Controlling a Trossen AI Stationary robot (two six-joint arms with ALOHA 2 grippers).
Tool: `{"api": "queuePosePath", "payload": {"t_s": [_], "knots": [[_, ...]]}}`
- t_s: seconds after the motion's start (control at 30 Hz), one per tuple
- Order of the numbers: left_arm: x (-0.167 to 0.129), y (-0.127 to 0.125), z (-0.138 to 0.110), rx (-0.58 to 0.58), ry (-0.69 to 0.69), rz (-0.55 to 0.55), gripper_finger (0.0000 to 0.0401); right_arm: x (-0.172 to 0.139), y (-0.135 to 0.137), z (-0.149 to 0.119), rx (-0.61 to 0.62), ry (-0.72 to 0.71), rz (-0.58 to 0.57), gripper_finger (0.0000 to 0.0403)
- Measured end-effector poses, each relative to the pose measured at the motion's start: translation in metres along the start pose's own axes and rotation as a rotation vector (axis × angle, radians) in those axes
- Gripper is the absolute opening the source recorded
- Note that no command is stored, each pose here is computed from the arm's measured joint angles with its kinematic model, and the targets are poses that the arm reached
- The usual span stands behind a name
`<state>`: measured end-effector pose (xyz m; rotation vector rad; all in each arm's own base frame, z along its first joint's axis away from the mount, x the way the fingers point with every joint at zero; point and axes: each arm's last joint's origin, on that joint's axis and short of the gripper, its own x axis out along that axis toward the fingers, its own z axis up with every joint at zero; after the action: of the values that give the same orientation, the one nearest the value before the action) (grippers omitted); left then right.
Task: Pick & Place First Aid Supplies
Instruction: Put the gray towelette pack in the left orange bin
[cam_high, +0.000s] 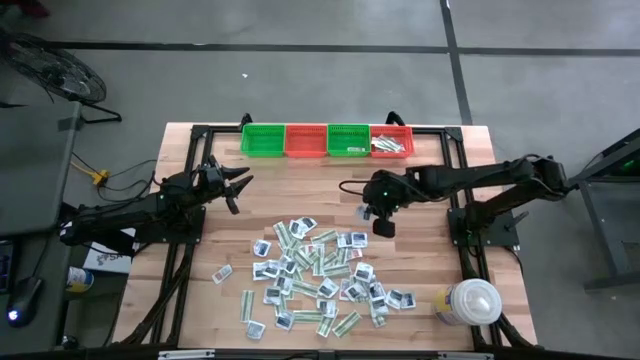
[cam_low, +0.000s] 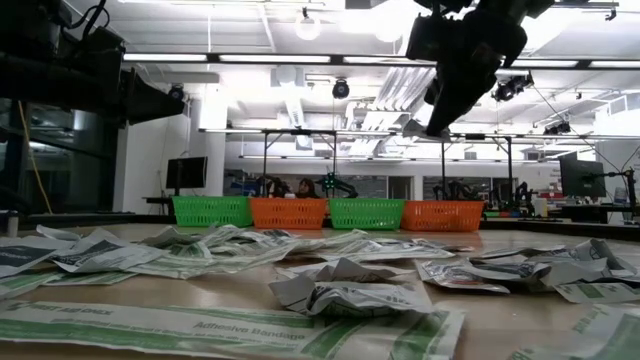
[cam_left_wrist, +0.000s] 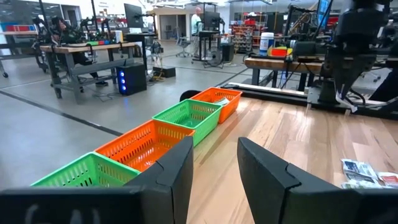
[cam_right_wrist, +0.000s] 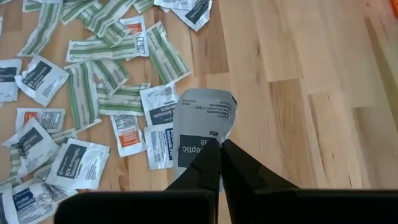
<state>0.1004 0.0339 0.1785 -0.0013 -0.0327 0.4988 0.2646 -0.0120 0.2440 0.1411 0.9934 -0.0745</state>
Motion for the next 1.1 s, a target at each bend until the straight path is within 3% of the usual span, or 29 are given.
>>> {"api": "queuePosePath", "payload": {"t_s": [0.17,0.6,0.93,1.1], "knots": [[0.0,0.0,0.0,0.0,0.0,0.0,0.0122,-0.006,-0.007,-0.001,-0.014,-0.005,-0.011,0.0],[0.0,0.0,0.0,0.0,0.0,0.0,0.0122,-0.031,-0.071,-0.008,-0.141,-0.003,-0.145,0.0],[0.0,0.0,0.0,0.0,0.0,0.0,0.0122,-0.039,-0.105,-0.007,-0.025,-0.075,-0.224,0.0],[0.0,0.0,0.0,0.0,0.0,0.0,0.0122,-0.042,-0.111,0.0,-0.027,-0.16,-0.259,0.0]]}}
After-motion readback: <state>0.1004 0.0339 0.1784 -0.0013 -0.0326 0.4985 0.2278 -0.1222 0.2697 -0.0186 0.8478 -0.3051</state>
